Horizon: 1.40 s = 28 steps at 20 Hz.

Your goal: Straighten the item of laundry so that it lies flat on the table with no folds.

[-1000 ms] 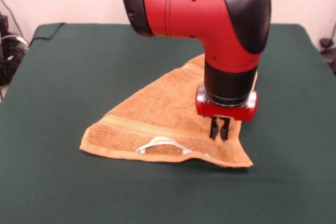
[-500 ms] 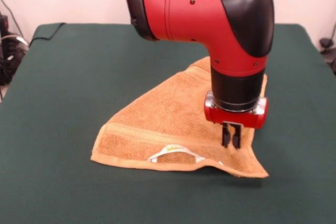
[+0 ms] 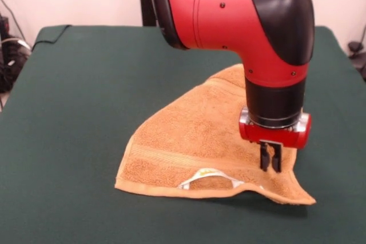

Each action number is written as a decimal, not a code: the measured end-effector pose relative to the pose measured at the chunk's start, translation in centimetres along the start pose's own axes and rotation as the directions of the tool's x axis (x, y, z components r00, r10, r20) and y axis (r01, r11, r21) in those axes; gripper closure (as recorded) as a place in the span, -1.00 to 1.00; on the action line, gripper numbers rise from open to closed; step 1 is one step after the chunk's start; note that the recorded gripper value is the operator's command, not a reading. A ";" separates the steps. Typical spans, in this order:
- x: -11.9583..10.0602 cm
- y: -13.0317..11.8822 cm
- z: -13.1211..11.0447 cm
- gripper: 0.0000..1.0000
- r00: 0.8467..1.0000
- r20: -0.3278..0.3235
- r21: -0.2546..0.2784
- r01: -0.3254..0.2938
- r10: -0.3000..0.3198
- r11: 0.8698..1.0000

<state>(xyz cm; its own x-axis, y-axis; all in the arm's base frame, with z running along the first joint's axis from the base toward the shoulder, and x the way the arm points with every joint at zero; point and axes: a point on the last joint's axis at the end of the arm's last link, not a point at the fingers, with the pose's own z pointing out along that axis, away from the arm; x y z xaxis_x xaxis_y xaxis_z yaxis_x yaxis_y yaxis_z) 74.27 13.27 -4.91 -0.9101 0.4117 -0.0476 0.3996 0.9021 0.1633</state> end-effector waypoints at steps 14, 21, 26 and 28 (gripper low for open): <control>-0.2 0.3 0.2 1.00 0.996 0.009 -0.044 -0.088 0.089 0.995; -0.2 0.7 0.3 1.00 0.992 0.015 -0.067 -0.121 0.122 0.990; -0.2 1.4 0.5 1.00 0.990 0.026 -0.086 -0.135 0.138 0.987; -0.2 1.7 0.6 1.00 0.989 0.030 -0.091 -0.139 0.142 0.986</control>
<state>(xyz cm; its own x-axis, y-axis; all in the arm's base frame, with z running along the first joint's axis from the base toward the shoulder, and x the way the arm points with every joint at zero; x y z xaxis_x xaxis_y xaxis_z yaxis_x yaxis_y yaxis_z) 75.18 14.75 -5.19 -0.8404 0.5394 -0.0533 0.5104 0.8206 0.2572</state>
